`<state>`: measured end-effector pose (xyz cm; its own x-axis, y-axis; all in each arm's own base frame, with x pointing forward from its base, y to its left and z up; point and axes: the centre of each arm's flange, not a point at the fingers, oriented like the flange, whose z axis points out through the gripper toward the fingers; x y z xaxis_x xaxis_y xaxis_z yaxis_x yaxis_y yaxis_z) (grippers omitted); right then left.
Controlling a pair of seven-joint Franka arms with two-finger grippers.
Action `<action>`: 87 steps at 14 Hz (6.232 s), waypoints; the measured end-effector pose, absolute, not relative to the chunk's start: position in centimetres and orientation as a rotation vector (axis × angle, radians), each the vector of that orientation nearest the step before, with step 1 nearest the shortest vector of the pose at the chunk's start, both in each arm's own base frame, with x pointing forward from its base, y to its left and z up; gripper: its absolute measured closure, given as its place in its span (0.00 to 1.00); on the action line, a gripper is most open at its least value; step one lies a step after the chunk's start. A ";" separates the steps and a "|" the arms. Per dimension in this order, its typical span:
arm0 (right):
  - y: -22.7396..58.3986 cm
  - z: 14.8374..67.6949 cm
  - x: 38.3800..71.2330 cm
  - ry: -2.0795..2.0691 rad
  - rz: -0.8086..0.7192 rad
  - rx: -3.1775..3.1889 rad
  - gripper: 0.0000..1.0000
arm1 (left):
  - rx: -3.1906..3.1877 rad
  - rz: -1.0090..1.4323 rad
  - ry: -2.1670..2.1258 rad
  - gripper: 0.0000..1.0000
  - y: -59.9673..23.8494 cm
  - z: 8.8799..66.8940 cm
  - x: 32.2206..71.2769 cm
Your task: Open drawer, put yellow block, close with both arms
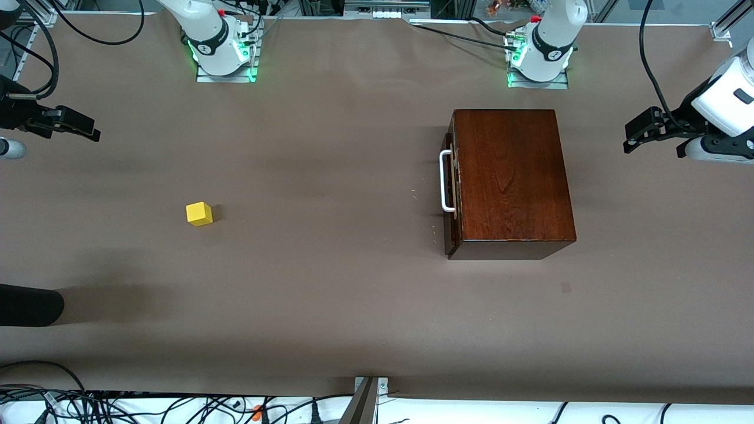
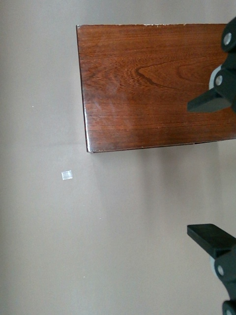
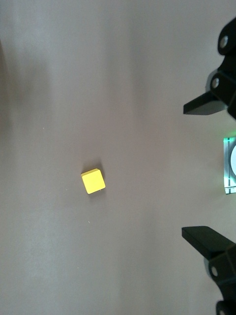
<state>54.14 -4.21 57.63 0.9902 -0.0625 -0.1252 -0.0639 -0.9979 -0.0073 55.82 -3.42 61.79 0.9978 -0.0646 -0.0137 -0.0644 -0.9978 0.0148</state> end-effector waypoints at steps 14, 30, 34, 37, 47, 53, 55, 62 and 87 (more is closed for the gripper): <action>-4.2 57.6 54.1 0.100 0.197 -3.122 0.00 | 3.122 -0.007 -0.029 0.00 -6.3 62.3 55.5; -4.3 57.7 54.1 0.104 0.196 -3.122 0.00 | 3.376 0.008 0.045 0.00 -46.1 49.7 41.6; -4.4 57.7 54.1 0.104 0.196 -3.122 0.00 | 3.478 -0.061 -0.003 0.00 -46.3 41.8 44.3; -4.4 57.7 54.1 0.104 0.196 -3.122 0.00 | 3.509 -0.088 -0.046 0.00 -46.6 37.4 45.3; -4.4 57.7 54.1 0.104 0.196 -3.122 0.00 | 3.534 -0.084 -0.089 0.00 -46.1 30.5 47.7; -4.4 57.7 54.1 0.104 0.196 -3.122 0.00 | 3.536 -0.107 -0.070 0.00 -45.3 29.4 48.4; -4.4 57.7 54.1 0.104 0.196 -3.122 0.00 | 3.532 -0.115 -0.060 0.00 -44.9 28.9 48.7; -4.4 57.7 54.1 0.105 0.196 -3.122 0.00 | 3.515 -0.133 -0.065 0.00 -44.8 27.3 48.9; -4.4 57.7 54.1 0.105 0.196 -3.122 0.00 | 3.410 -0.033 -0.065 0.00 -47.5 28.0 48.5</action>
